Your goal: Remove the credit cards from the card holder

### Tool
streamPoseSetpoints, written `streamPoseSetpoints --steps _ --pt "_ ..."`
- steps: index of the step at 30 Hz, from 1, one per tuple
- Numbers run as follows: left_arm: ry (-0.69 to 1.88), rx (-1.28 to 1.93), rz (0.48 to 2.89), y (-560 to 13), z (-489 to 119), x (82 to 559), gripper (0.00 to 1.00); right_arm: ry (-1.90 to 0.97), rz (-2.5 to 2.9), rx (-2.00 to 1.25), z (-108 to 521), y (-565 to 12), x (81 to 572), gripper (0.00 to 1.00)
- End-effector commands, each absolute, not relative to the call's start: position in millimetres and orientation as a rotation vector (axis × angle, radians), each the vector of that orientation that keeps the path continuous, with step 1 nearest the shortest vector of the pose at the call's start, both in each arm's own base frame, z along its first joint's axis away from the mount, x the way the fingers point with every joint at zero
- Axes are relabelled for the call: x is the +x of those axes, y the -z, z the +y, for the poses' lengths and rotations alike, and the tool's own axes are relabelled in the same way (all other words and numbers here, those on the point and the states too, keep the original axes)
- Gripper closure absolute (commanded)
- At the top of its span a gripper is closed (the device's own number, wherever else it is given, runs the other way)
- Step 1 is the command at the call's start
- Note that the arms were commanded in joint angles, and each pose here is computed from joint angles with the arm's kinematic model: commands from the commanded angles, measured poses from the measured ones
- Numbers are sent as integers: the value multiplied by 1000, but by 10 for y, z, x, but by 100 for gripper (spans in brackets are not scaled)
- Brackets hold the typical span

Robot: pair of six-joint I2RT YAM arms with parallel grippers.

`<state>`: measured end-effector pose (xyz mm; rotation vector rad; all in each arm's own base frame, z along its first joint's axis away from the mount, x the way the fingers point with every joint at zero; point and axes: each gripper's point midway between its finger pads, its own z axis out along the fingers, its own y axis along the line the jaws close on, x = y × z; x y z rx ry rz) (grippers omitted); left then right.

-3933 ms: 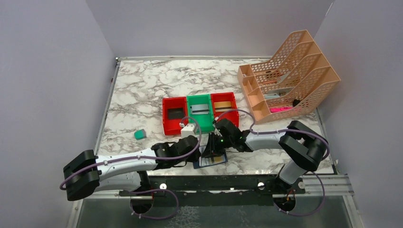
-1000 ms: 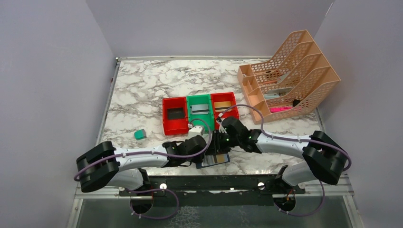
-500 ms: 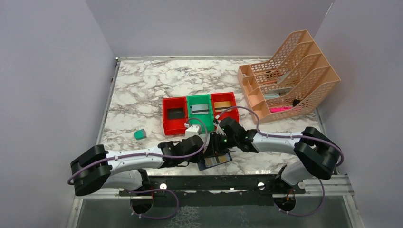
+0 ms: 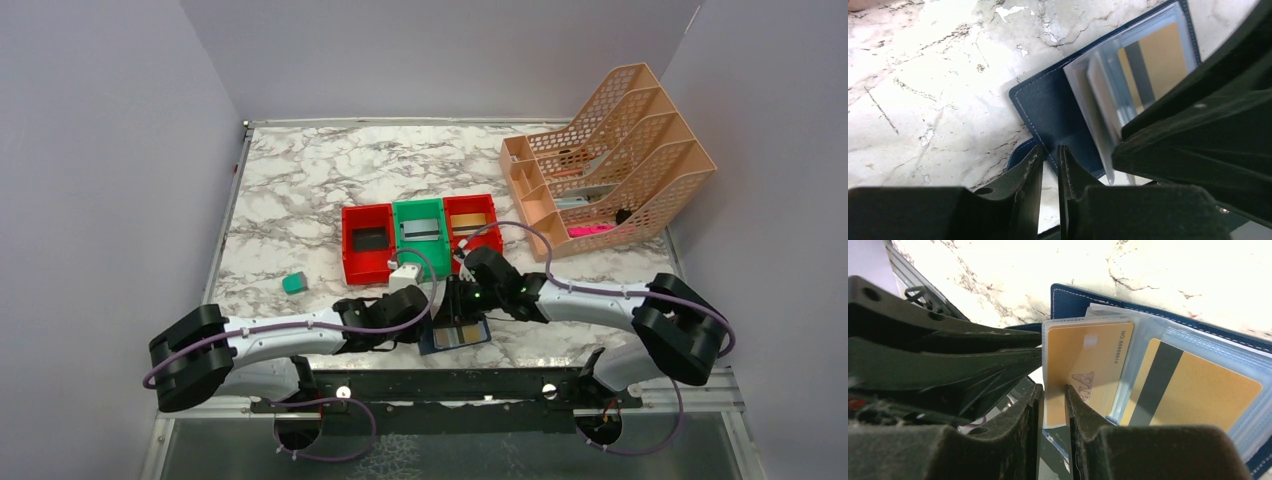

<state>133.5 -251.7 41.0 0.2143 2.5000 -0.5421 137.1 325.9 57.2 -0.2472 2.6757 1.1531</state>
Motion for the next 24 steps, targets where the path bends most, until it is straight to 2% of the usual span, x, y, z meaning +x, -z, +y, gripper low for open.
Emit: streamPoseSetpoints --steps 1,13,18,24 --pt "508 238 2506 -349 -2535 1359 79 -1052 2633 -175 3124 -644 1465 73" --pt "386 306 2602 -65 -2543 1323 81 -760 2618 -157 2729 -626 1640 71" --pt "371 276 2596 -65 -2503 1338 82 -770 2614 -207 2750 -642 1628 64" --pt "389 268 2570 -140 -2501 1360 82 -912 2649 -223 2900 -504 1504 63"
